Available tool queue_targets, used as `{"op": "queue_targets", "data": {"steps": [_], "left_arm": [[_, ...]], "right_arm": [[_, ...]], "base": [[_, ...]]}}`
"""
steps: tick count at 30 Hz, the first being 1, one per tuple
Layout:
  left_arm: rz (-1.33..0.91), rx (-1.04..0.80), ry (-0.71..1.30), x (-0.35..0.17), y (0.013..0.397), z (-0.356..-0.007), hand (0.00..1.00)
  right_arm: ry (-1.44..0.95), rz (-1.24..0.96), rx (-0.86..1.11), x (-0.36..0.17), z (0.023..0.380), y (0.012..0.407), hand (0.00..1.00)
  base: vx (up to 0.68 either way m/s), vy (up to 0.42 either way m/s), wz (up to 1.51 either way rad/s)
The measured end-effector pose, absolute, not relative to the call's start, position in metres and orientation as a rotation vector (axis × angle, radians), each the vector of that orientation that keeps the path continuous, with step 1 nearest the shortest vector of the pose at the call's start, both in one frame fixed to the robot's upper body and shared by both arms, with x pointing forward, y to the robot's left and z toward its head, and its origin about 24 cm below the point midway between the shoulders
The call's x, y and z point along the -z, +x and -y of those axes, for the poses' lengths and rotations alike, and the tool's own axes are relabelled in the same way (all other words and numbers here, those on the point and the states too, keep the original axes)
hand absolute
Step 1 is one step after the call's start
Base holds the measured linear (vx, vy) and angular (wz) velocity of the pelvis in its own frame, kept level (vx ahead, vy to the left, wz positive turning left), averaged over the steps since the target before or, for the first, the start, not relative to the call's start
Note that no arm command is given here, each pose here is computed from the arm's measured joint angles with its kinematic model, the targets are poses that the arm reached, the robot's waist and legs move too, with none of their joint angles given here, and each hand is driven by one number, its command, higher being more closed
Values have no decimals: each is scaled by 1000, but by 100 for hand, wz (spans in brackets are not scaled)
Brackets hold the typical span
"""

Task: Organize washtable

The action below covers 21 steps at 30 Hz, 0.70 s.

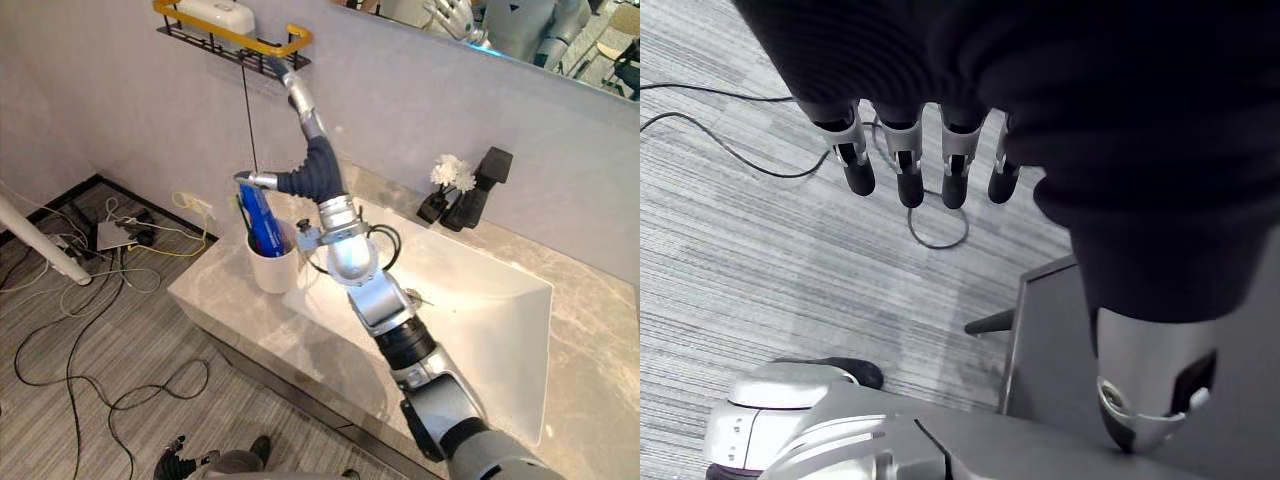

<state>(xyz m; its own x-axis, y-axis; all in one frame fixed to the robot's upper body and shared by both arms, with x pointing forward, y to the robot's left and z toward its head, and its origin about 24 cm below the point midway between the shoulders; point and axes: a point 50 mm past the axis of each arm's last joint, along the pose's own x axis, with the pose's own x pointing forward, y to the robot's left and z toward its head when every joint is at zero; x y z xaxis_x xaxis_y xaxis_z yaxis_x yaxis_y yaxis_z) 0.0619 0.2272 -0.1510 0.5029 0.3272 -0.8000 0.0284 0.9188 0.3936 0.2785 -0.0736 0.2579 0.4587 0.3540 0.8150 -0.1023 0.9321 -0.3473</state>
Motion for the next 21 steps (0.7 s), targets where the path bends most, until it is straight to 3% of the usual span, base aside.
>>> {"op": "queue_targets", "data": {"steps": [7,12,16,21], "left_arm": [[-1054,-179,374,152,58,-228,0],[-1073,-148,360,154,57,-229,0],[-1074,-138,351,155,57,-227,0],[-1062,-123,337,154,63,-224,0]], "right_arm": [[-340,1356,-79,-302,143,232,0],[-462,1444,302,-311,219,191,0],[-546,1407,671,-305,280,153,0],[-528,1228,919,-273,330,126,0]], "base": [[-33,15,-26],[-33,18,-28],[-1,13,-21],[17,5,-21]]}}
